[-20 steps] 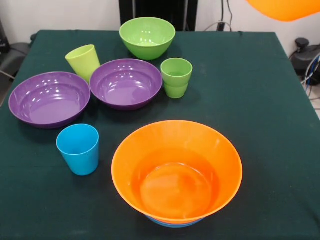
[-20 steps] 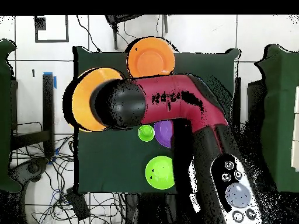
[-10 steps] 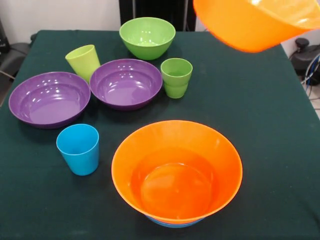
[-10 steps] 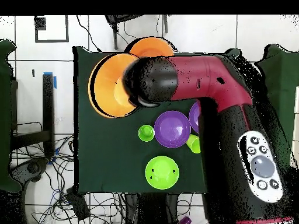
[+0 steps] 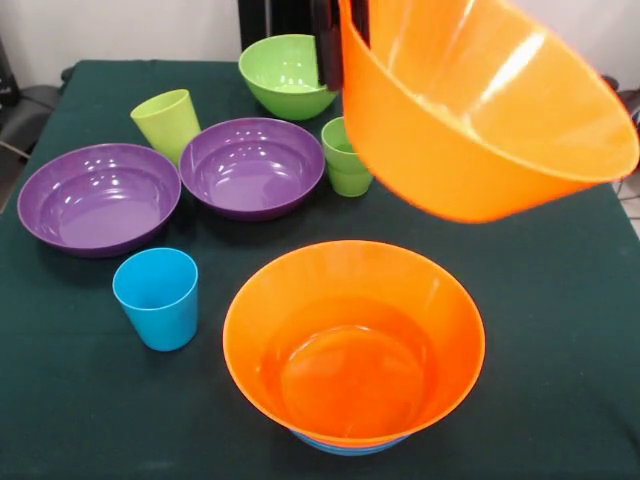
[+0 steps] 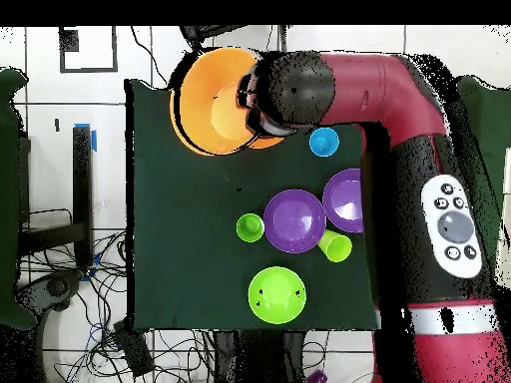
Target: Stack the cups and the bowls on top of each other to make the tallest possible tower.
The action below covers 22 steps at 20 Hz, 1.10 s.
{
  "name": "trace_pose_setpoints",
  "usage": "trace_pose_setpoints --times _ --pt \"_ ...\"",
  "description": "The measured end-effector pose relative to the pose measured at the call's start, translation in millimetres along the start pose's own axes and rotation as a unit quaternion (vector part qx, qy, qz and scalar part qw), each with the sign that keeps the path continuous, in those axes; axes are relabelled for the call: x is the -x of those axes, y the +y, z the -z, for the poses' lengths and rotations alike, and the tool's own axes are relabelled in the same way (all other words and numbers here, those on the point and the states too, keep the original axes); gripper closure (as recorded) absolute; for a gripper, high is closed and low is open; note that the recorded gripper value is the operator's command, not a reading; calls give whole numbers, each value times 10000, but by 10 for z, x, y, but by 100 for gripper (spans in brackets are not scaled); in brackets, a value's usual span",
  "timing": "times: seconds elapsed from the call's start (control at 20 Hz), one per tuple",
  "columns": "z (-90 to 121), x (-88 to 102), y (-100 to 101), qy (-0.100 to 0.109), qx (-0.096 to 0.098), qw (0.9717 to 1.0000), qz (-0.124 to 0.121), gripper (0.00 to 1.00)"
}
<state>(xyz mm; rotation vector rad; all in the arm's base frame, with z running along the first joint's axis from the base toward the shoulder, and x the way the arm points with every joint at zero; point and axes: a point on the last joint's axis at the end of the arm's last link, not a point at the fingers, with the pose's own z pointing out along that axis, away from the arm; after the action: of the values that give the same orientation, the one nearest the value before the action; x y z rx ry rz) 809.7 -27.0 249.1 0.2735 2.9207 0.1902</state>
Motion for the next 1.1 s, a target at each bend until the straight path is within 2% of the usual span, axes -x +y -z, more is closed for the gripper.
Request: trace_pose_setpoints --times 0.05,0.25,0.55,0.85,1.1 --pt "-106 142 -38 -95 49 9999 68 100" --pt "-325 371 -81 -249 135 9994 194 100" --pt "-615 609 -54 -404 353 9980 335 100" --pt "-806 719 -80 -483 447 9971 392 100" --pt "-943 741 -155 -478 473 9969 400 100"
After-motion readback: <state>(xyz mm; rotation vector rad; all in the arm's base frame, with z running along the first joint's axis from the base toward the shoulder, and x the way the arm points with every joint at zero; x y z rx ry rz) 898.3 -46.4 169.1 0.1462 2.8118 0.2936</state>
